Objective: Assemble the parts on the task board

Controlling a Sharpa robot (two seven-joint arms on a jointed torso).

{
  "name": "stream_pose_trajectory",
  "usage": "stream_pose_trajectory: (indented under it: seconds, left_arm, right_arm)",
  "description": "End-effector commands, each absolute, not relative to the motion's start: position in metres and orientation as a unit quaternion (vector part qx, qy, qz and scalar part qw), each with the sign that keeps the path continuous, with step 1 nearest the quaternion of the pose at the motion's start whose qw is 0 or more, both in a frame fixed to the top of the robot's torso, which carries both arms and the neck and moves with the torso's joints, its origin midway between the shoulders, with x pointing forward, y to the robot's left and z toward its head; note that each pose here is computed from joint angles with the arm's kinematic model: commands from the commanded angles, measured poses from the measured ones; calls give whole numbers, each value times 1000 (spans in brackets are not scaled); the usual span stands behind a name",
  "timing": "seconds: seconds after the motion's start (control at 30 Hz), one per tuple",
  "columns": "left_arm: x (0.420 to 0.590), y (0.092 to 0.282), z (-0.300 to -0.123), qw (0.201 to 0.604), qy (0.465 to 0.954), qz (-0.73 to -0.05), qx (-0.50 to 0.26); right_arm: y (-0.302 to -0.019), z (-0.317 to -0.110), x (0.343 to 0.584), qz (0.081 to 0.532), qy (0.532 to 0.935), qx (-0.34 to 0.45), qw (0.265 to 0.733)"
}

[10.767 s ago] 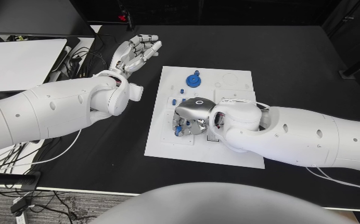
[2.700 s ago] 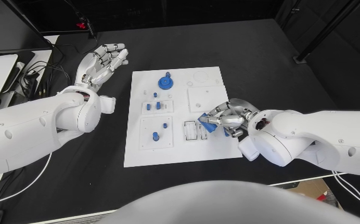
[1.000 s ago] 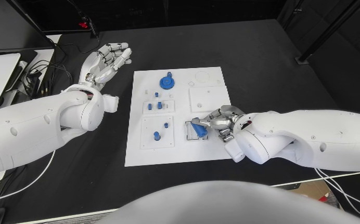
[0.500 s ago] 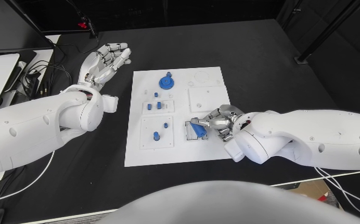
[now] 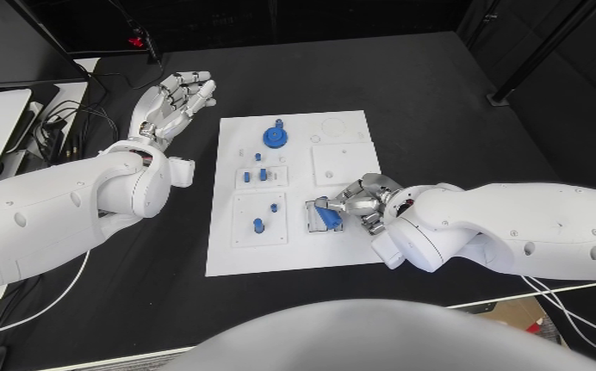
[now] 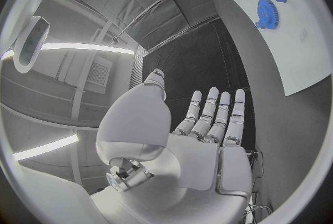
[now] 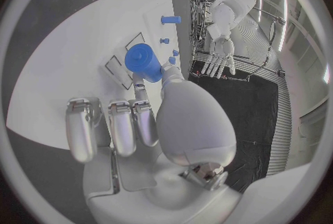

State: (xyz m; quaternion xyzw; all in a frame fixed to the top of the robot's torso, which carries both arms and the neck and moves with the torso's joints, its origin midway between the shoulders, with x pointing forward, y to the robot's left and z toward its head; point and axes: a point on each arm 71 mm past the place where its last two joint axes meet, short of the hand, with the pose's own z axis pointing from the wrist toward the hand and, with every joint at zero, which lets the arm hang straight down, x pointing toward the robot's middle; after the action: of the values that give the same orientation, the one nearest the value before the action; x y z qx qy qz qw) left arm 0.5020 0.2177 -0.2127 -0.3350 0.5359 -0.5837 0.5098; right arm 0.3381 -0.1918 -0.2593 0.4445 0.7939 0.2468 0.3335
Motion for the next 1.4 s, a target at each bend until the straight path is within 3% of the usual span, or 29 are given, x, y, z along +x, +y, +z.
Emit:
stream_pose_trajectory:
  seconds: [0.03,1.4]
  left_arm:
    - [501,216,-206,520,512,-607,-314]
    - [501,216,-207,520,513,-607,-314]
  right_arm:
    - [-190,-260,337,246,802,432,330]
    - [-184,-262,338,248,811,422,320]
